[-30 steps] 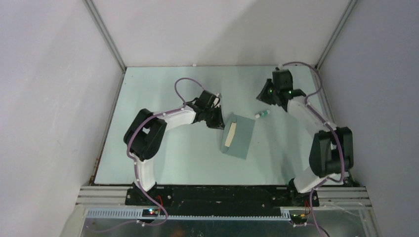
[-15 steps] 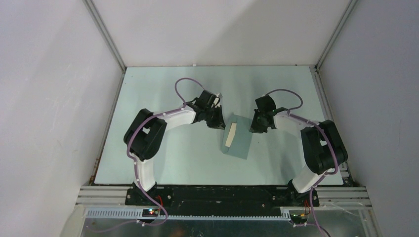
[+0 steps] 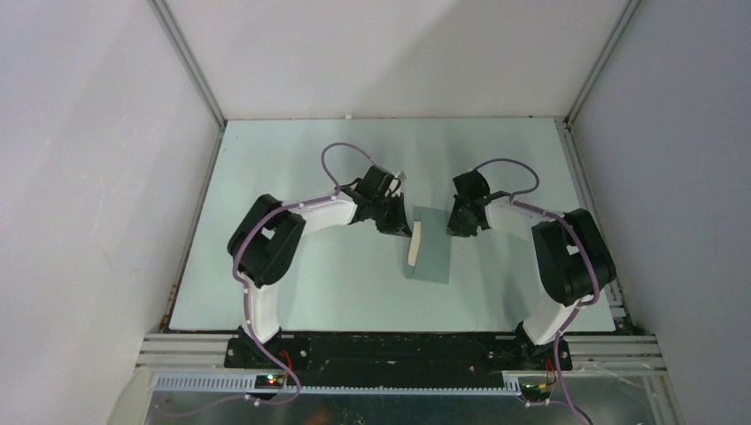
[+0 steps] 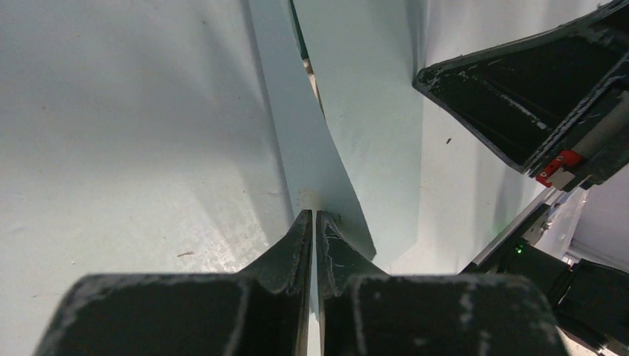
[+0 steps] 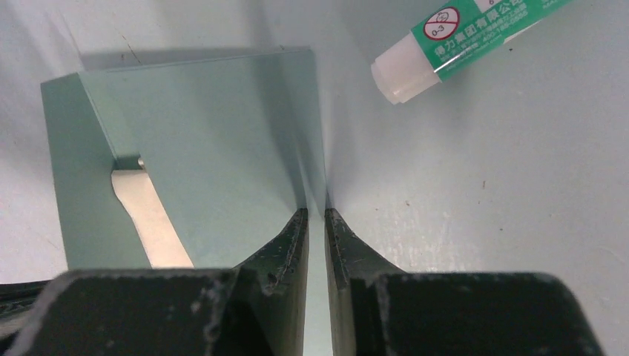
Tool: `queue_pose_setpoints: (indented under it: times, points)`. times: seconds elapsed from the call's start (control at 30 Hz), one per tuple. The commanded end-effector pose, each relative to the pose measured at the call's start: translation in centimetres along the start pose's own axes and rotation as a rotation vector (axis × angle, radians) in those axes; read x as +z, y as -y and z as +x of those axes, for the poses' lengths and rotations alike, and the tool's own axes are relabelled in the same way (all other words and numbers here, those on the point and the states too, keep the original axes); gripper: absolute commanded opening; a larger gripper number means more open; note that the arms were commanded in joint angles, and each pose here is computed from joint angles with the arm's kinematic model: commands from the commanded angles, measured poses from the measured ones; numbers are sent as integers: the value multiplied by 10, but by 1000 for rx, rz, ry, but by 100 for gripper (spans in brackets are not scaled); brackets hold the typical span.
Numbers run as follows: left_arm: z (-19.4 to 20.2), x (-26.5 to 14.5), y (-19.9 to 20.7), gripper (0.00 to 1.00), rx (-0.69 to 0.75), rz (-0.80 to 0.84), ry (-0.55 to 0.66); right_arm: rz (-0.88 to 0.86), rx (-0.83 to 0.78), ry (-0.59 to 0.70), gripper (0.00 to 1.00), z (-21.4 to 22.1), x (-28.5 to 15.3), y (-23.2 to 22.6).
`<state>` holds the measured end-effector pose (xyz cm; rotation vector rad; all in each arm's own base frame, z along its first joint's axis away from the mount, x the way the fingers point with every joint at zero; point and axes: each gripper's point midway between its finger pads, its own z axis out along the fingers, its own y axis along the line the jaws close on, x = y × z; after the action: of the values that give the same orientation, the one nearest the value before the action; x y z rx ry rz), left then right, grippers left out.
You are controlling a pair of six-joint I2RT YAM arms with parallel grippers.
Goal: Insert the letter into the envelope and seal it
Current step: Seal the envelope flap on the envelope.
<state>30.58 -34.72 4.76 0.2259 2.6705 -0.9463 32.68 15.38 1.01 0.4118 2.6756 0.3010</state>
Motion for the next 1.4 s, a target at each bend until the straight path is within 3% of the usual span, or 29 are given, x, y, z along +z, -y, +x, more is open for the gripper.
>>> queue_pose_setpoints:
  times: [0.0,1.1,1.37]
  points:
    - [-9,4,23,9,32,54,15,81,-5,-34,16,15,14,17]
    - [10,53,12,9,-3,-24,-89,36,-8,-62,18,24,16,3]
    - [30,65,-4,7,-29,-45,-147,-93,-13,22,19,6,-21,-31]
